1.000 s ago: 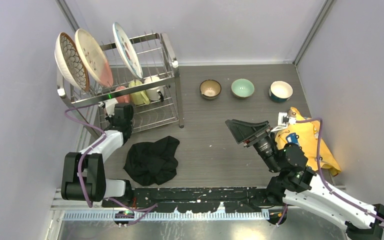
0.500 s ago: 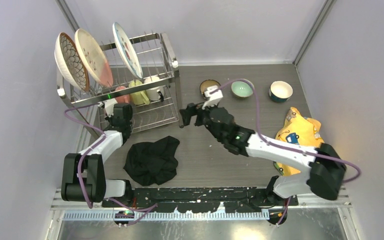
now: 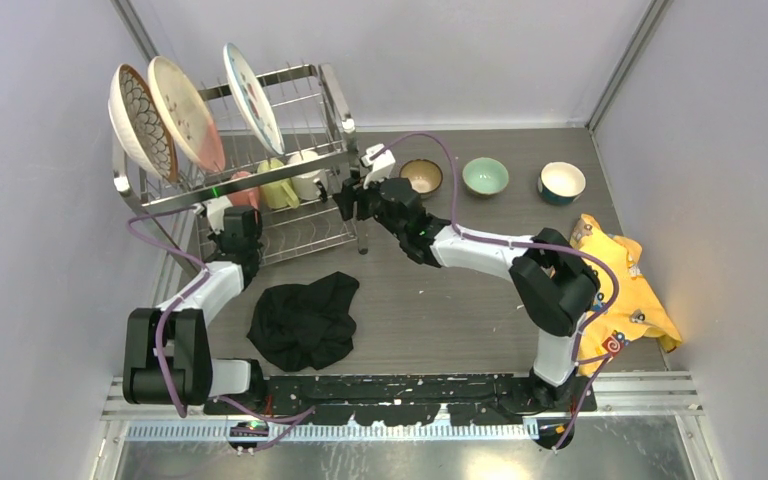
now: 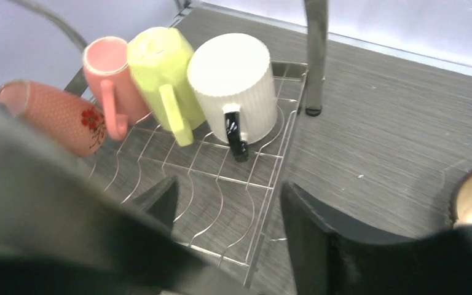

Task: Load the mixed dishes into the dish rack
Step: Turn the cup upside down in the dish rack.

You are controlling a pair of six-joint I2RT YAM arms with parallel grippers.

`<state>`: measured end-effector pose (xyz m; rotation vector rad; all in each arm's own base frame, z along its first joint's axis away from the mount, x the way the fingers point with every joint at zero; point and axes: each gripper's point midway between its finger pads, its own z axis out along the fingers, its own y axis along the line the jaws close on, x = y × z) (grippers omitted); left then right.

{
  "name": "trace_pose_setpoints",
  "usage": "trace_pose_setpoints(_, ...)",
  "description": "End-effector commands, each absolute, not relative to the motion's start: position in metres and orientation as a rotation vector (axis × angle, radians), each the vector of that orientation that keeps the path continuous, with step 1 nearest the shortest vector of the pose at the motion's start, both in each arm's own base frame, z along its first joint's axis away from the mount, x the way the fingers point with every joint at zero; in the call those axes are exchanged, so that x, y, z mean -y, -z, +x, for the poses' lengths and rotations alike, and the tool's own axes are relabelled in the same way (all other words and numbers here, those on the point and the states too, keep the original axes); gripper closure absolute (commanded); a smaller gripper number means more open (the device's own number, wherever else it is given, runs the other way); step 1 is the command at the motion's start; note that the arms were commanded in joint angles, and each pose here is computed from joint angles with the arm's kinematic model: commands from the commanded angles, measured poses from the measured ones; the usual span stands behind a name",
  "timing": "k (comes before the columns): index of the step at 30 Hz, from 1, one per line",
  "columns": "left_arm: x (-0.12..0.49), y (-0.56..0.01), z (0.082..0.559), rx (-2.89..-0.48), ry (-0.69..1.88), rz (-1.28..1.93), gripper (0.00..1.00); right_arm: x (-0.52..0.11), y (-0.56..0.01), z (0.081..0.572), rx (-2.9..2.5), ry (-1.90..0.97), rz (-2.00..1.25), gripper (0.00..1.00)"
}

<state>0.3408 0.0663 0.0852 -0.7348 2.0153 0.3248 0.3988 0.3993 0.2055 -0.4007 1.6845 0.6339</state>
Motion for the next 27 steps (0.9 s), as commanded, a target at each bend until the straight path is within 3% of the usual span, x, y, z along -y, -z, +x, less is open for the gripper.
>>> trace_pose_setpoints(1, -0.071, -0.112, 0.359, -1.897, -0.277, -0.76, 1.0, -0.421, -0.234, 0.411, -1.558, -0.678, -0.457, 0.46)
trace_pose_setpoints(3, -0.073, -0.114, 0.36, -1.888, -0.287, -0.76, 1.0, -0.42, -0.234, 0.409, -1.536, -0.689, -0.457, 0.63)
trace_pose_setpoints(9, -0.077, -0.113, 0.365, -1.857, -0.304, -0.755, 1.0, -0.412, -0.233, 0.401, -1.49, -0.706, -0.49, 0.97)
trace_pose_setpoints(27, -0.089, -0.114, 0.371, -1.889, -0.224, -0.818, 1.0, -0.415, -0.217, 0.377, -1.404, -0.849, -0.675, 0.99)
